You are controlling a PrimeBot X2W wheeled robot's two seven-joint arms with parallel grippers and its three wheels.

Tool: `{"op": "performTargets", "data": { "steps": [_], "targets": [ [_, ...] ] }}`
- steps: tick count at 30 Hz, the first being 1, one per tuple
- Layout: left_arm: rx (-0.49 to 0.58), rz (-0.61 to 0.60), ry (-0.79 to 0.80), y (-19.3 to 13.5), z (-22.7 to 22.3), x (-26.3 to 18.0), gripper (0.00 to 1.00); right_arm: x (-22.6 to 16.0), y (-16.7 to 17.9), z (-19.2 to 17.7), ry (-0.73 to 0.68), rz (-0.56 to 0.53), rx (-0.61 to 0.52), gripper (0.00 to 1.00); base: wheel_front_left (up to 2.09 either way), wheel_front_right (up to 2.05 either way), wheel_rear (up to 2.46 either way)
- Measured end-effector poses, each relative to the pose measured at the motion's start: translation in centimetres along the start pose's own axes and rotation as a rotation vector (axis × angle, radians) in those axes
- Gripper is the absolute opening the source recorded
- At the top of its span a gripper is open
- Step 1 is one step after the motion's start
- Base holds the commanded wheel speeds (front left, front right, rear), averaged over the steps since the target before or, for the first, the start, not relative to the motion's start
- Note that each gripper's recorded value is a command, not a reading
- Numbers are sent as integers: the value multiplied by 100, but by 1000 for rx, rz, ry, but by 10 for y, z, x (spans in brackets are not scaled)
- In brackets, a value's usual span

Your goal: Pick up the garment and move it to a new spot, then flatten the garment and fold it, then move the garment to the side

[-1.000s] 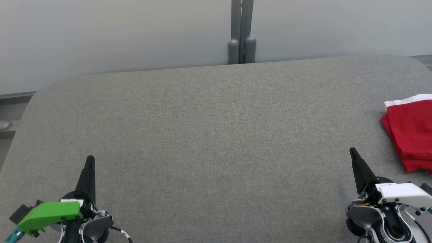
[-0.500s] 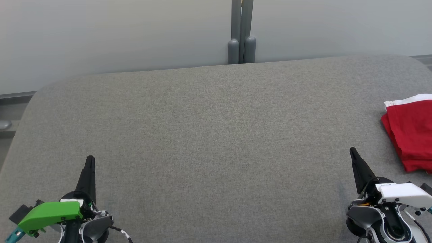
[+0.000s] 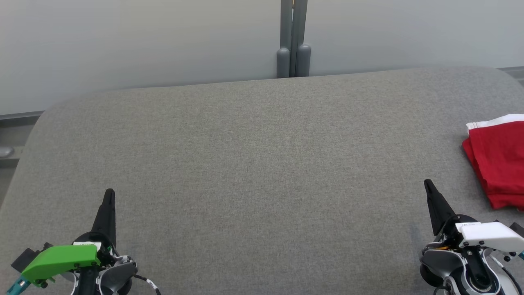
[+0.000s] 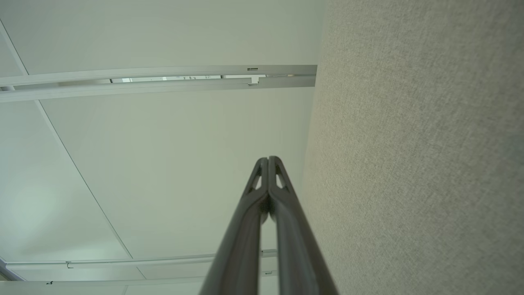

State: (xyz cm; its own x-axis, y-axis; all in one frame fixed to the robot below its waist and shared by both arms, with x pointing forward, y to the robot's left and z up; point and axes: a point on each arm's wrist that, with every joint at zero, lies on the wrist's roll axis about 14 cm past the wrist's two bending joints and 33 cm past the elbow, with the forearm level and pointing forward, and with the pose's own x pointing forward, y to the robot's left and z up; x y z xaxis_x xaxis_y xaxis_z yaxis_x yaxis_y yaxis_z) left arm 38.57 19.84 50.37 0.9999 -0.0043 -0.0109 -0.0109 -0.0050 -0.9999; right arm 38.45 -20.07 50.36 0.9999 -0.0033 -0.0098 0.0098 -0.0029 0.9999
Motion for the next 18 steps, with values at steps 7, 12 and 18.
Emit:
{"op": "performTargets", "data": {
  "steps": [7, 12, 18],
  "targets": [
    [0, 0, 0, 0, 0, 0, 0, 0, 0, 0, 0, 0, 0, 0, 0, 0, 0],
    [0, 0, 0, 0, 0, 0, 0, 0, 0, 0, 0, 0, 0, 0, 0, 0, 0],
    [0, 0, 0, 0, 0, 0, 0, 0, 0, 0, 0, 0, 0, 0, 0, 0, 0]
  ]
}}
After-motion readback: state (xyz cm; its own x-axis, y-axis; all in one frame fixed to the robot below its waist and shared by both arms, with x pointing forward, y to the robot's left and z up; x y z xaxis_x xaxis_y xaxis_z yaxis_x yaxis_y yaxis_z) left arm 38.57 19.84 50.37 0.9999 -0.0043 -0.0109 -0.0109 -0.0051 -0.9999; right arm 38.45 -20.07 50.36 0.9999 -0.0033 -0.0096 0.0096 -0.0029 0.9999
